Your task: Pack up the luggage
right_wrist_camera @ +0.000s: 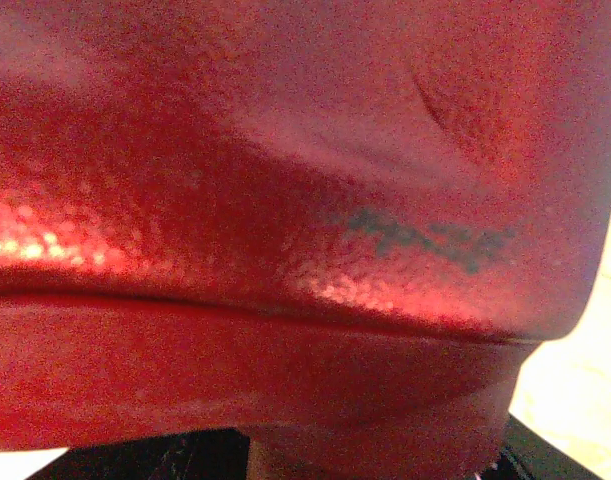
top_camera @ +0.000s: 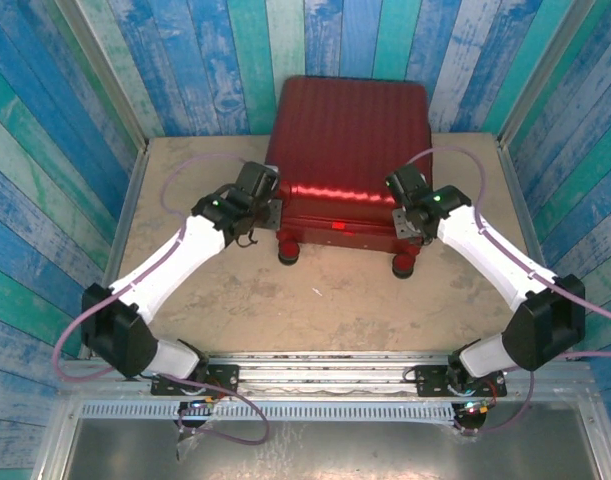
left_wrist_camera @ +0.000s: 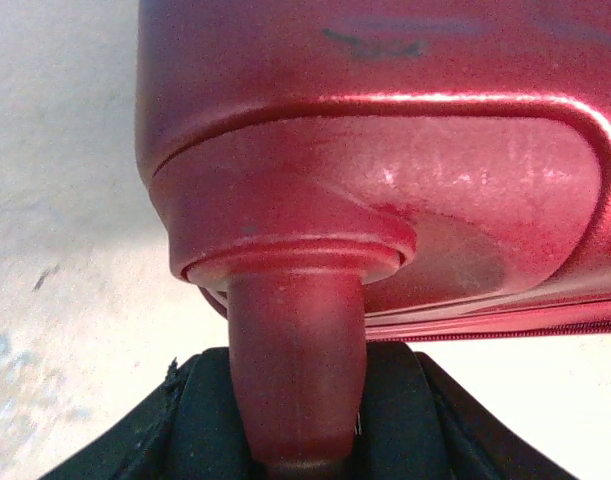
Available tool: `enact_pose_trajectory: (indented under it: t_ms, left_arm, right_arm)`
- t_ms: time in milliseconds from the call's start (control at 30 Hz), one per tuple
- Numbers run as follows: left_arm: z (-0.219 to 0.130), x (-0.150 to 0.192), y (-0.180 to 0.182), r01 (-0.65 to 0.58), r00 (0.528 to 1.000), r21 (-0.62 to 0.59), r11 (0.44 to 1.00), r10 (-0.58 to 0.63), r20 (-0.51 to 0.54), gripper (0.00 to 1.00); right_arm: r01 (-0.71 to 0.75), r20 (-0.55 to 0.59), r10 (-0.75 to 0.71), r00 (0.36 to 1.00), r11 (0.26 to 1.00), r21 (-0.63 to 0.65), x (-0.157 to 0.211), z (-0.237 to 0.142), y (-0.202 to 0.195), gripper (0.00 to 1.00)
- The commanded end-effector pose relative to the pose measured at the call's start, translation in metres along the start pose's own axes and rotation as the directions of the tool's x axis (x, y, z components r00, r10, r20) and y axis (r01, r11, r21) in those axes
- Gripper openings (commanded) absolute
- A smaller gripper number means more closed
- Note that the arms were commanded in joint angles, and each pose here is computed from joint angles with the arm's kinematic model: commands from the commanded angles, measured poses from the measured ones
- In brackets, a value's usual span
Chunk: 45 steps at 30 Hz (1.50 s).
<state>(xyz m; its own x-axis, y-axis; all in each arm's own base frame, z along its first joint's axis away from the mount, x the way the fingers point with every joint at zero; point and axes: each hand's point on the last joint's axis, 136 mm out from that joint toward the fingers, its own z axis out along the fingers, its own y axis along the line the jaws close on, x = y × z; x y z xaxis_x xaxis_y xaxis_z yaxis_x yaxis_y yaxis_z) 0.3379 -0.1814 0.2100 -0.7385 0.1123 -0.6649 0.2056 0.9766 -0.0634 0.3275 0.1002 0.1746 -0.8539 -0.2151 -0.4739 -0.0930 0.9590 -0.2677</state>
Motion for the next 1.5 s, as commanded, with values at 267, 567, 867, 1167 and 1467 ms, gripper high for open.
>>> enact_pose_trajectory:
  t_ms: [267, 567, 867, 1167, 1467]
  left_arm:
    - [-0.054, 0.01, -0.136, -0.149, 0.988, 0.403, 0.903, 0.124, 0.087, 0.12]
    - [-0.059, -0.026, -0.137, -0.176, 0.973, 0.217, 0.96, 0.136, 0.189, 0.93]
    - [-0.11, -0.044, -0.026, -0.286, 0.896, 0.216, 0.934, 0.18, 0.406, 0.95]
    - [-0.085, -0.008, 0.047, -0.435, 0.871, 0.157, 0.887, 0.37, 0.323, 0.98]
    - [0.001, -0.009, 0.073, -0.298, 0.954, 0.459, 0.837, 0.242, 0.179, 0.89]
  right_arm:
    - [0.217, 0.249, -0.172, 0.953, 0.962, -0.164, -0.054, -0.031, 0.05, 0.35]
    - [0.08, 0.221, -0.048, 0.974, 0.987, -0.139, -0.059, -0.017, -0.016, 0.47]
    - [0.082, 0.236, -0.042, 0.971, 0.984, -0.159, -0.071, -0.025, -0.024, 0.61]
    - [0.076, 0.227, -0.039, 0.973, 0.985, -0.157, -0.079, -0.024, -0.027, 0.61]
    - [-0.026, 0.283, 0.141, 0.949, 0.927, -0.375, -0.082, -0.113, -0.018, 0.68]
